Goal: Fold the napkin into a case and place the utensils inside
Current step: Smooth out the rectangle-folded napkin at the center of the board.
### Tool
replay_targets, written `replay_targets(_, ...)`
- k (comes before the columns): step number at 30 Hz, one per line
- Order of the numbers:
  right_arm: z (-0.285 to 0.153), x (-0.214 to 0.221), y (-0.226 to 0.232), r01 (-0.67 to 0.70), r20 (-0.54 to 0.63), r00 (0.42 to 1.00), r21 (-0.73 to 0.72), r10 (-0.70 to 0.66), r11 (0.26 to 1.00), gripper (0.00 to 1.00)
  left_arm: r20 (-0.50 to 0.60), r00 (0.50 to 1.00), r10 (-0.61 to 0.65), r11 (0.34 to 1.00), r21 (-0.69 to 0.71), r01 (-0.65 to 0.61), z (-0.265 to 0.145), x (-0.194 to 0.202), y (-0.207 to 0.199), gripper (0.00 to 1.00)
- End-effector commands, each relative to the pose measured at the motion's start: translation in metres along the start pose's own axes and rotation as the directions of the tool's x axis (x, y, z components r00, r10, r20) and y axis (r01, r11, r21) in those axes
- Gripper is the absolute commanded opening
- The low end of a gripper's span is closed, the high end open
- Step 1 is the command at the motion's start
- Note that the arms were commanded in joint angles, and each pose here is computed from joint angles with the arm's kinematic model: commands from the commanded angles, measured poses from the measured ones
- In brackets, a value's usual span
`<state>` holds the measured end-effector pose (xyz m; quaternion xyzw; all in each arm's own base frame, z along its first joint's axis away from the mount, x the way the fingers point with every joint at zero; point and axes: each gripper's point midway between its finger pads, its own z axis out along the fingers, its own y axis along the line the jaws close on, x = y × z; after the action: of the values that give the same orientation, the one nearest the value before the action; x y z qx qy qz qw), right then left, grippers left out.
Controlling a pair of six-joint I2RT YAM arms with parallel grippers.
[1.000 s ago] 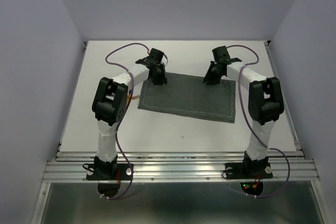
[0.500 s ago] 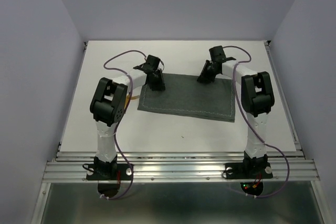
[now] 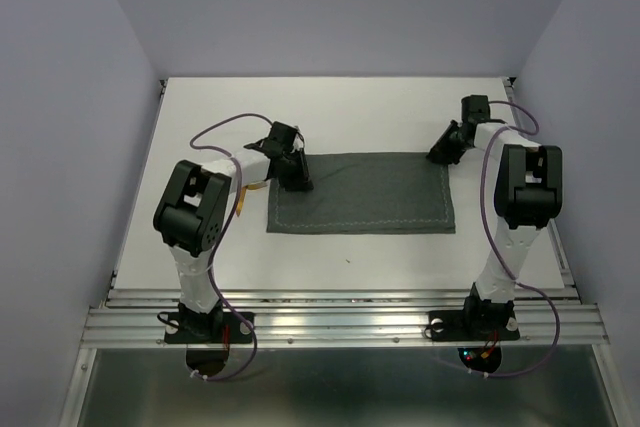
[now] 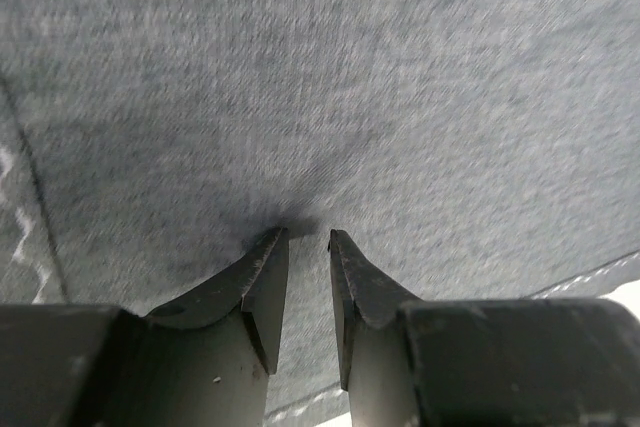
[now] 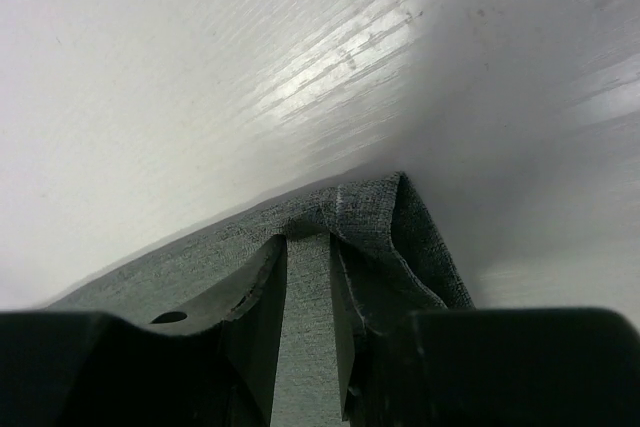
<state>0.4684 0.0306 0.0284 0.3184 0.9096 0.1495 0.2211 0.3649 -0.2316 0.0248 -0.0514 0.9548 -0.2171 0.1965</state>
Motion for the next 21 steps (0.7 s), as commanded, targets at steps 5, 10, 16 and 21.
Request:
replay_targets(5, -0.008, -0.009, 0.010, 0.041, 0.035, 0.999, -0.042, -0.040, 0.998, 0.30, -0.016, 0.999, 0.045, 0.998, -0.049, -0.045, -0.027, -0.005, -0.007, 0.36)
replay_targets(10, -0.010, -0.007, 0.006, 0.078, 0.036, 0.996, -0.031, -0.077, 0.996, 0.31, 0.054, 0.997, 0.058, 0.996, -0.068, -0.054, -0.025, -0.056, -0.009, 0.37)
replay_targets(16, -0.005, 0.001, 0.000, 0.106, 0.010, 0.994, -0.028, -0.106, 0.994, 0.31, 0.068, 0.997, 0.035, 0.988, -0.152, -0.024, -0.010, -0.085, 0.022, 0.37)
replay_targets(21, 0.002, 0.007, -0.006, 0.114, -0.012, 0.993, -0.021, -0.114, 0.993, 0.30, 0.096, 0.995, 0.020, 0.975, -0.224, 0.002, -0.002, -0.092, 0.042, 0.37)
